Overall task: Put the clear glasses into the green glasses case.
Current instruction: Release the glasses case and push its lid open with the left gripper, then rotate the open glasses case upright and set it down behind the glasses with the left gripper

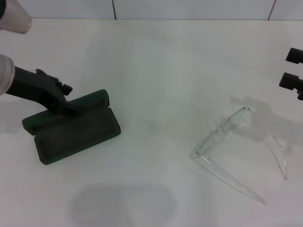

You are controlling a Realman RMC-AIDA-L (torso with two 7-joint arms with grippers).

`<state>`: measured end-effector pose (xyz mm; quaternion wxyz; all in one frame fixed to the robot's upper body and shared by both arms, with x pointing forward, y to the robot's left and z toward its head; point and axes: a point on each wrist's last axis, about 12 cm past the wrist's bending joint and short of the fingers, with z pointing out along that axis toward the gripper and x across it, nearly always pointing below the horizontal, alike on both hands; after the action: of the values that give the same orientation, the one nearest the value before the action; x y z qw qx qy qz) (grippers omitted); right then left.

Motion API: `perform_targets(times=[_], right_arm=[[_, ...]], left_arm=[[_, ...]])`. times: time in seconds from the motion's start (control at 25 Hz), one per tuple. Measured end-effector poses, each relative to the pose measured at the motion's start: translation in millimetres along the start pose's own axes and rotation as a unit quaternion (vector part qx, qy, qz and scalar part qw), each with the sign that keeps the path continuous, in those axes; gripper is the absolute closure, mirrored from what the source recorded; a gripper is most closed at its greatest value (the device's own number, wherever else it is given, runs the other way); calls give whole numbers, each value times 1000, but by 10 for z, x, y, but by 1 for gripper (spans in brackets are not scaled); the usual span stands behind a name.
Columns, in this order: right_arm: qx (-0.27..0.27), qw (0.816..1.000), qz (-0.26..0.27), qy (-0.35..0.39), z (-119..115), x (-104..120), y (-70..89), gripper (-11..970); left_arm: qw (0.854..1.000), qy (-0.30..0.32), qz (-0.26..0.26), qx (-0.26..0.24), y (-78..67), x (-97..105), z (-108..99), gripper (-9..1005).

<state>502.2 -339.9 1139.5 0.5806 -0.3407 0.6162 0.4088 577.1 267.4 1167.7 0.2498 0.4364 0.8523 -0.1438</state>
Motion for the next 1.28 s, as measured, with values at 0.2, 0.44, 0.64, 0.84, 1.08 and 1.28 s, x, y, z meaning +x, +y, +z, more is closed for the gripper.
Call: perform_targets(times=[0.2,0.44,0.64,0.84,1.08,1.28], right_arm=[[-6,1000,0,-3,25,0,12,252],[-11,1000,0,-2,40,4,21,252],[-14,1000,1,-2,53,10,28,252],[-18,1000,5,-4,53,27,49,252],[-15,1000,11,-8,41,57,54,252],[-9,1000,14,-10,13,68,59,252]], left_arm=[[1000,25,-4,8,5,23,85,263],[998,54,-14,2,37,33,119,271],[997,72,-13,3,32,43,149,308],[997,73,-7,0,20,23,138,494],[995,93,43,-1,-110,-55,170,626],[994,84,70,-15,-183,-117,116,705]])
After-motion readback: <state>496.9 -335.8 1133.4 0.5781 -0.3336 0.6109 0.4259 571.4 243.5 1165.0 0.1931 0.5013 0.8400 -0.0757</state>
